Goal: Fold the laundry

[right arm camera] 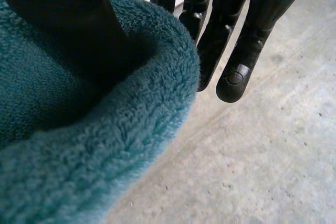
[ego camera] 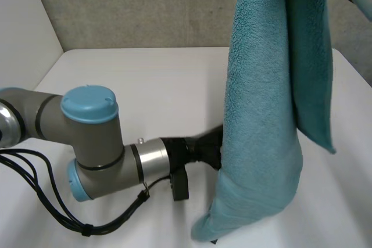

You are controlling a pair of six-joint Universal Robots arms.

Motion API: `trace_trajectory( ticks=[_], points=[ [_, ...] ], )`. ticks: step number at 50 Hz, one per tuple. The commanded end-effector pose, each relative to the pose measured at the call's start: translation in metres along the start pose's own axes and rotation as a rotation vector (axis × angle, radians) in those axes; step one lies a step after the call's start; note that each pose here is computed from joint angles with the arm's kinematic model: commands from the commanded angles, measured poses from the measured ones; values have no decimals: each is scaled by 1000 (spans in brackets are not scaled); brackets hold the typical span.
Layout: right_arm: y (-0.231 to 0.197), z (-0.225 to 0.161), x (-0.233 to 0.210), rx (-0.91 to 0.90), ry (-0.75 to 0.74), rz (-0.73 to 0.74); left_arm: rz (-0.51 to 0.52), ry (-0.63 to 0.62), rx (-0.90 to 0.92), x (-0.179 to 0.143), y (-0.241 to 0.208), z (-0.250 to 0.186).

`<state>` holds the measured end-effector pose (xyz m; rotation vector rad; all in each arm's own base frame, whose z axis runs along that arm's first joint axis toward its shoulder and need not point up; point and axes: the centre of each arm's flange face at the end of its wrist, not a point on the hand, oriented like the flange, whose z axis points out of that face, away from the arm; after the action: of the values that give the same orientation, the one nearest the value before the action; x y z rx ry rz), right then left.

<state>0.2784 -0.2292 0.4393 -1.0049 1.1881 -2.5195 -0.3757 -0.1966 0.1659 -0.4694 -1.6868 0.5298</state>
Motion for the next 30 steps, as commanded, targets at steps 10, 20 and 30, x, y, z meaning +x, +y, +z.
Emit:
trace_trajectory(
  ticks=[10,20,30],
  points=[
    [27,-6,2,-133,114,-65,276,-439,641,-10,-149,-107],
    [41,-15,-8,-190,104,-44,328,-519,549,-10,-110,-115],
    [35,6,12,-101,250,-86,251,-534,445,-14,-70,-105]
  ],
)
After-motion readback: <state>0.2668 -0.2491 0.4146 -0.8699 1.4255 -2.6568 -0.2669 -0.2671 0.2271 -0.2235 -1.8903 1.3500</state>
